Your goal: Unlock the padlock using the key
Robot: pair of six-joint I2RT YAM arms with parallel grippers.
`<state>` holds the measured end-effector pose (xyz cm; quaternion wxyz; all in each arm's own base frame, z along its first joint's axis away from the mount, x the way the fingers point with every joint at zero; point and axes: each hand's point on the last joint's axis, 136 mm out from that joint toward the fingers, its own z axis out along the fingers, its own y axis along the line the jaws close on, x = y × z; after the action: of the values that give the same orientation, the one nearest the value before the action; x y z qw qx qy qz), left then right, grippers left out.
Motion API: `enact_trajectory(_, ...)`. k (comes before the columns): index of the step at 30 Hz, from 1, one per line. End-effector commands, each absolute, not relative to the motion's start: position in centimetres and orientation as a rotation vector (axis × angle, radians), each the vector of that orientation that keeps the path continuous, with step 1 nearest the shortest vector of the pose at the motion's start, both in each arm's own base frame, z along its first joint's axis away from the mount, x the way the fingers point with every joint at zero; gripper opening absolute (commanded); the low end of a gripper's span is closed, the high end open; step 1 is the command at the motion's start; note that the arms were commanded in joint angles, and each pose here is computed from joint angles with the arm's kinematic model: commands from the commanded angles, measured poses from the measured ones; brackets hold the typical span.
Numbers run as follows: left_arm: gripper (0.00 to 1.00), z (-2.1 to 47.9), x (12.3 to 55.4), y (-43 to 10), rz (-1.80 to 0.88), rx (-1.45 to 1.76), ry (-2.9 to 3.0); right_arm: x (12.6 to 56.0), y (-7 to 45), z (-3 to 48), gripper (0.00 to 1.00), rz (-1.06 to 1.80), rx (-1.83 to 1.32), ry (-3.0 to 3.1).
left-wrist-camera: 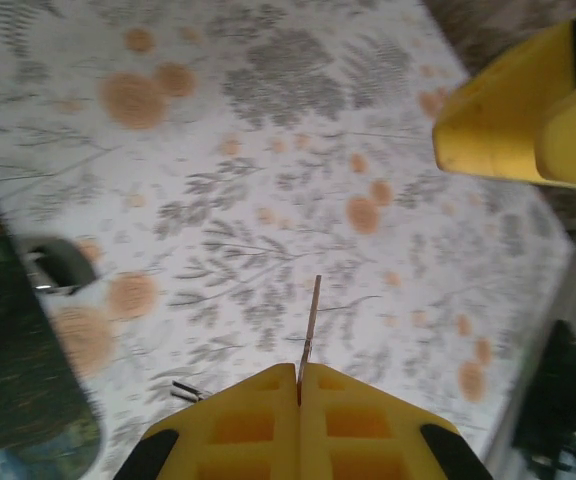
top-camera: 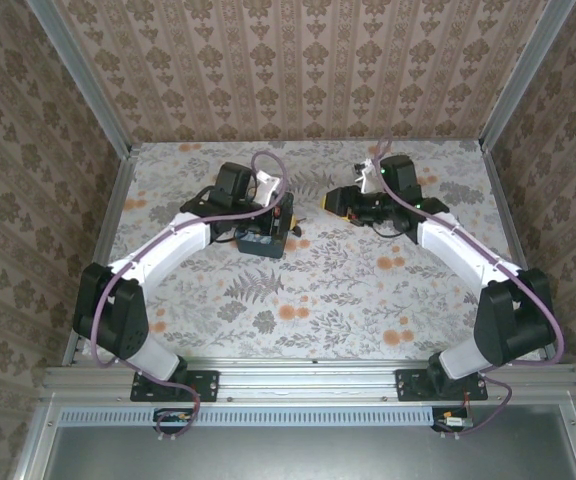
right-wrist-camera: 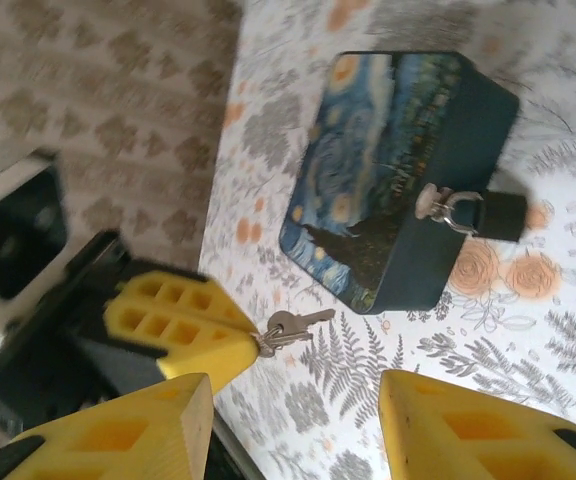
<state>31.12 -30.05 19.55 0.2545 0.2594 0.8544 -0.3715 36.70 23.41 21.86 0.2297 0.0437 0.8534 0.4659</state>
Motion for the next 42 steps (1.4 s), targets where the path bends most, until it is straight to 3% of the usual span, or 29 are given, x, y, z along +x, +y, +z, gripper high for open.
enact_trajectory(1, 0.00, 20.6, 32.4, -28.8, -0.763, 0.724, 2.277, 37.7, 25.0, 21.0, 0.47, 1.292, 0.509, 2.319)
enact_trajectory(7, 0.00, 20.0, 31.9, -28.9, -0.706, 0.764, 2.272, 37.5, 28.2, 19.7, 0.45, 1.380, 0.816, 2.299)
enact_trajectory(17, 0.00, 20.3, 31.2, -28.8, -0.705, 0.790, 2.236, 38.3, 28.6, 17.6, 0.44, 1.413, 1.011, 2.276)
enact_trajectory(42, 0.00, 19.0, 30.8, -29.5, -0.528, 0.973, 2.231, 38.4, 30.1, 17.4, 0.30, 1.476, 0.982, 2.315)
